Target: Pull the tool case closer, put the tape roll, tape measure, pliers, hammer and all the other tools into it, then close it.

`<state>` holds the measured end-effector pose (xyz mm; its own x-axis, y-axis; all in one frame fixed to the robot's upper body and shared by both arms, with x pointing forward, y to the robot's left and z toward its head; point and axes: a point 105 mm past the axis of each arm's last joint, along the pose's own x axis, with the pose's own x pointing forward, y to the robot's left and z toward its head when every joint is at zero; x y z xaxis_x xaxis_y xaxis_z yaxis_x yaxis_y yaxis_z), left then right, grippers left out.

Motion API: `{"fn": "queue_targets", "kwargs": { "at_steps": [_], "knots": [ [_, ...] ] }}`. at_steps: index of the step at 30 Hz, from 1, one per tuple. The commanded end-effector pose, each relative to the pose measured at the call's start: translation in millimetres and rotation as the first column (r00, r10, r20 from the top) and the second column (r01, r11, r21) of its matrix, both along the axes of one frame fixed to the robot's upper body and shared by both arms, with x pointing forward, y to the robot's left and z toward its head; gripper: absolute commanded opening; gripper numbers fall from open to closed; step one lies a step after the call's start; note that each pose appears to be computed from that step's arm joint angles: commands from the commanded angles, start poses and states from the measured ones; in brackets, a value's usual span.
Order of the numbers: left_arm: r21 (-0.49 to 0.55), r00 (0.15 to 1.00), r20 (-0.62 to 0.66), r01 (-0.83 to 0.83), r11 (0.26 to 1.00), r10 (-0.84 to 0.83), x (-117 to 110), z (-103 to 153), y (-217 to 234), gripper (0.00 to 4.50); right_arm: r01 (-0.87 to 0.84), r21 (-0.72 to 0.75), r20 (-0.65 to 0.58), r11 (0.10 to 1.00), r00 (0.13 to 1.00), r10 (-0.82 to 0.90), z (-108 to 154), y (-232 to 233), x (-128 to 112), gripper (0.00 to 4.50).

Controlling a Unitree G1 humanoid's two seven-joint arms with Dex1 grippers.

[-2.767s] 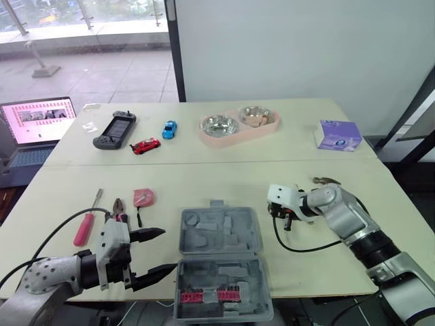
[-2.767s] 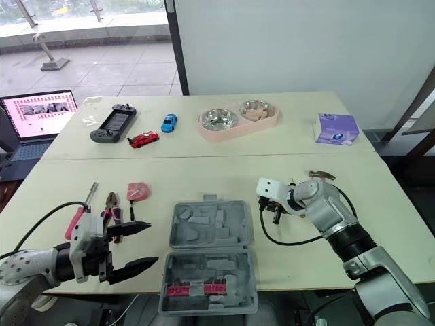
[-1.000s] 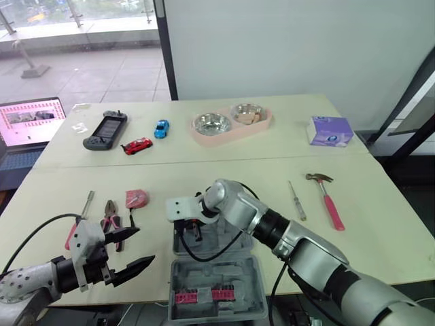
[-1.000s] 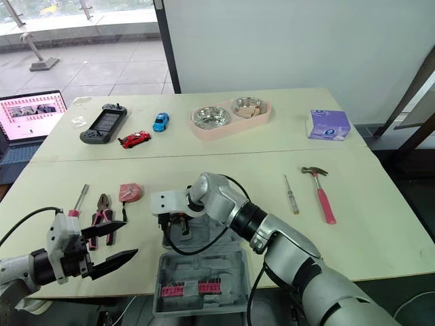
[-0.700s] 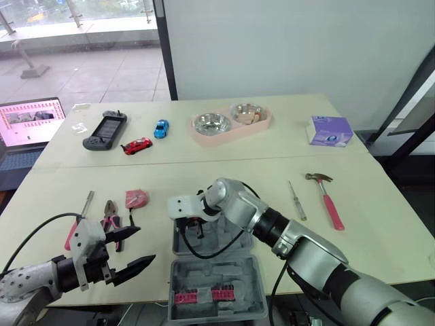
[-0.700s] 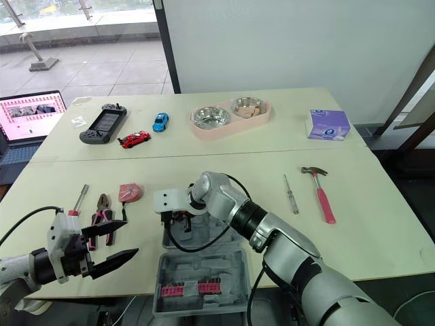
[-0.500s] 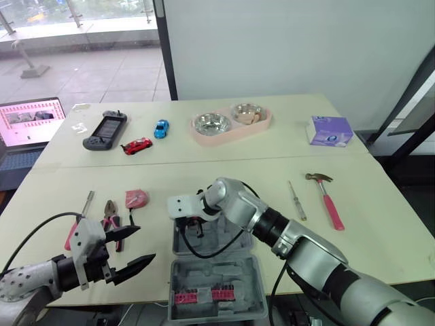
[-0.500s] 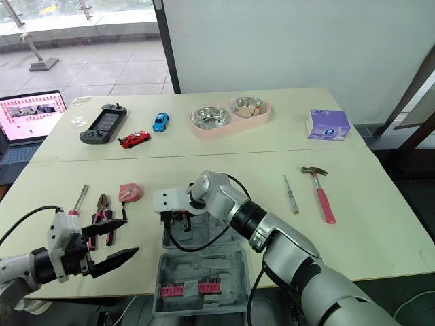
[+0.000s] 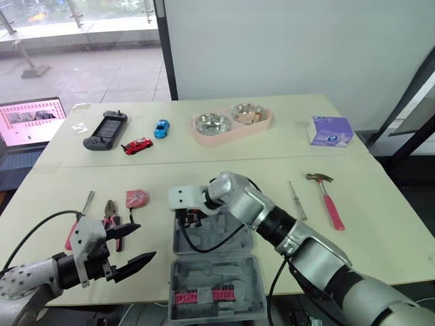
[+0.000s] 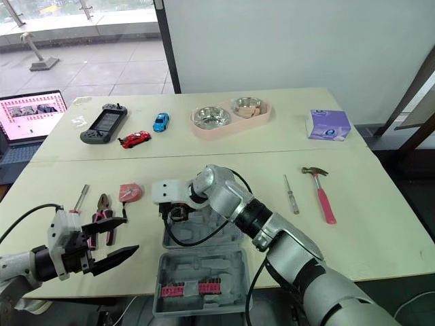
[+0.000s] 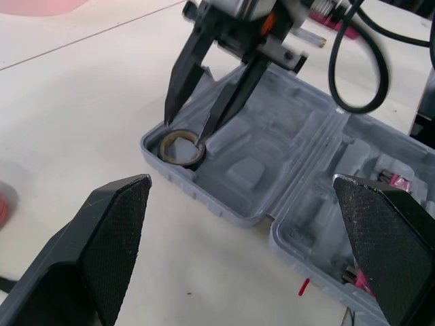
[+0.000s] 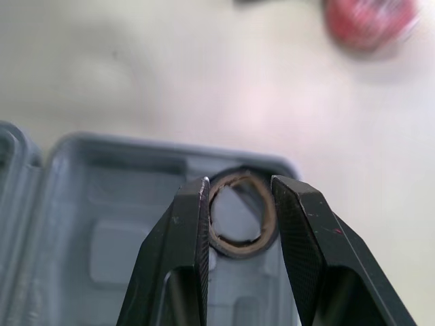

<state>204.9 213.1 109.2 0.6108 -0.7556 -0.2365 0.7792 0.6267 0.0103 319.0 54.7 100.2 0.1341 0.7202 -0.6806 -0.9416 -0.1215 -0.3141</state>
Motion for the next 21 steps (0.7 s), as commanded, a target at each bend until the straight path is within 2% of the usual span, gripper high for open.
{"fn": "queue_targets", "kwargs": {
  "at_steps": [1, 6, 11, 16, 21],
  "knots": [
    [-0.002, 1.000, 0.022, 0.020, 1.000, -0.020, -1.3, 7.2, -2.1, 4.50, -0.005, 0.151, -0.030, 0.989, 0.999, 0.010, 19.5, 3.0, -9.0, 1.51],
    [-0.003, 1.000, 0.024, 0.014, 1.000, -0.014, -0.7, 7.9, -0.6, 4.50, 0.022, 0.325, -0.037, 0.946, 0.999, -0.011, 21.4, -5.0, -11.9, 1.51],
    [-0.001, 1.000, 0.025, 0.014, 1.000, -0.014, 0.3, 8.2, -0.2, 4.50, 0.080, 0.450, -0.064, 0.889, 0.996, -0.057, 11.8, -3.5, -8.6, 1.51],
    [0.001, 1.000, 0.026, 0.016, 1.000, -0.016, 1.7, 9.1, 0.1, 4.50, 0.090, 0.453, -0.107, 0.887, 0.993, -0.046, -9.9, 1.6, -12.0, 1.51],
    [0.003, 1.000, 0.027, 0.015, 1.000, -0.015, 1.7, 10.0, 0.7, 4.50, 0.127, 0.386, -0.095, 0.914, 0.991, -0.098, -26.7, 3.7, -2.3, 1.51]
  ]
}}
